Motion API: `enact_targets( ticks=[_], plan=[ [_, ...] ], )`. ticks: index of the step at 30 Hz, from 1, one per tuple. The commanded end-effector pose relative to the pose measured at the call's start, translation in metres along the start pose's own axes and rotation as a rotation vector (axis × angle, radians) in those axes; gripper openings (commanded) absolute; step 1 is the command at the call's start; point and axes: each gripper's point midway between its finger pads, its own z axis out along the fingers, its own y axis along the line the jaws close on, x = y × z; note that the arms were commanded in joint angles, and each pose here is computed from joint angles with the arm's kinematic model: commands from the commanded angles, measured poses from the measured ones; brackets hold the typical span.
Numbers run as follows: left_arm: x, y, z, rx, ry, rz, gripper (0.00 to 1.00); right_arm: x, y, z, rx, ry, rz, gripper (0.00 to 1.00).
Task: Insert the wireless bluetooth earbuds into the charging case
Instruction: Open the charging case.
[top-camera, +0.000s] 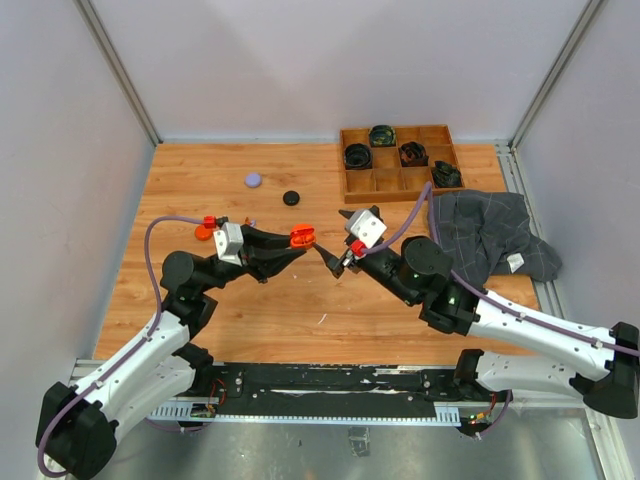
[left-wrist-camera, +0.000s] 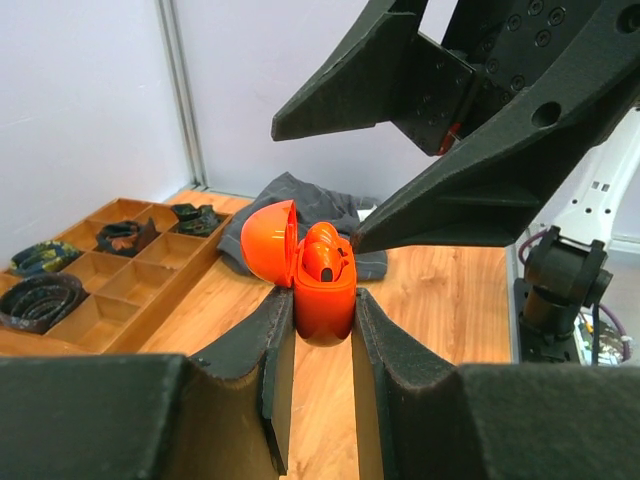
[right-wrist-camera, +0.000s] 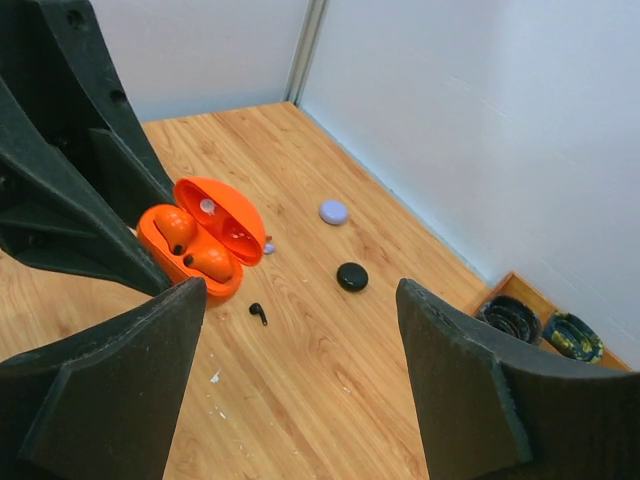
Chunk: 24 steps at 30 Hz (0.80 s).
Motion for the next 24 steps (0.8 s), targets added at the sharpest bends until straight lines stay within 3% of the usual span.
enact_targets(
  ticks=[1, 6, 24],
  plan=[
    [-0.008, -0.003, -0.001, 0.022, -0.021, 0.041, 0.0, 0.003, -0.025, -0.007, 0.067, 0.035, 0.015, 0.78],
    [-0.006, -0.004, -0.001, 0.029, -0.016, 0.041, 0.0, 0.008, -0.031, -0.015, 0.016, 0.063, 0.037, 0.79],
    [0.019, -0.01, 0.005, 0.184, 0.138, 0.148, 0.0, 0.003, 0.027, -0.026, -0.5, 0.088, 0.05, 0.93]
  ],
)
